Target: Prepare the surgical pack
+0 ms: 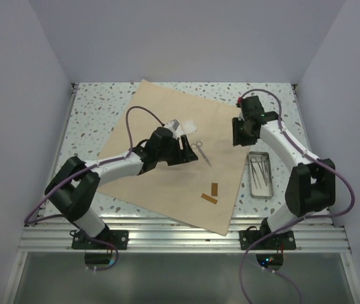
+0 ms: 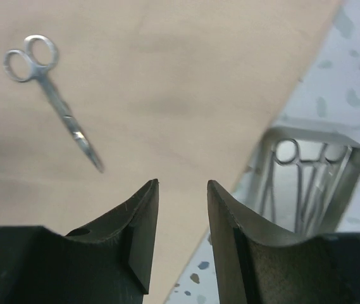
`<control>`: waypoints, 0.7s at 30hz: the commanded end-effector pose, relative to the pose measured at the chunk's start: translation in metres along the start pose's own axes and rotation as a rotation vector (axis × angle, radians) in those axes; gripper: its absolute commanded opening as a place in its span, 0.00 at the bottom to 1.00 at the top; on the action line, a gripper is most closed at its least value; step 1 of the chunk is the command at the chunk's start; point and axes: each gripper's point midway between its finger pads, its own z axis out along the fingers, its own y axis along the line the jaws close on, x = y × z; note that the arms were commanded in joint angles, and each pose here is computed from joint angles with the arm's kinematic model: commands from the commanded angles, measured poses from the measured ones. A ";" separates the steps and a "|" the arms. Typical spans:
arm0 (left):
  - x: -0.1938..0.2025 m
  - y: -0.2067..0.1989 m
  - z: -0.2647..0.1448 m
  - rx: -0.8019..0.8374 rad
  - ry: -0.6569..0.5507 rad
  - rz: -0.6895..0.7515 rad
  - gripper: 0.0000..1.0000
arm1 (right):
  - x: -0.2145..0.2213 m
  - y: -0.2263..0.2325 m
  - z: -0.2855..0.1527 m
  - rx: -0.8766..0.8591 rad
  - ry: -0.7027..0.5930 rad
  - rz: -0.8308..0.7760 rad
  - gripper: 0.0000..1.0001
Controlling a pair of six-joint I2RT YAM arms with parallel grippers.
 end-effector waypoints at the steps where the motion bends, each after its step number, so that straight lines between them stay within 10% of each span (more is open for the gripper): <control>1: -0.017 0.015 -0.003 -0.123 -0.068 -0.064 0.69 | -0.010 0.053 0.005 -0.095 0.009 -0.071 0.41; 21: -0.016 0.040 -0.027 -0.252 -0.127 -0.129 0.68 | 0.027 0.140 0.069 -0.122 0.148 -0.291 0.42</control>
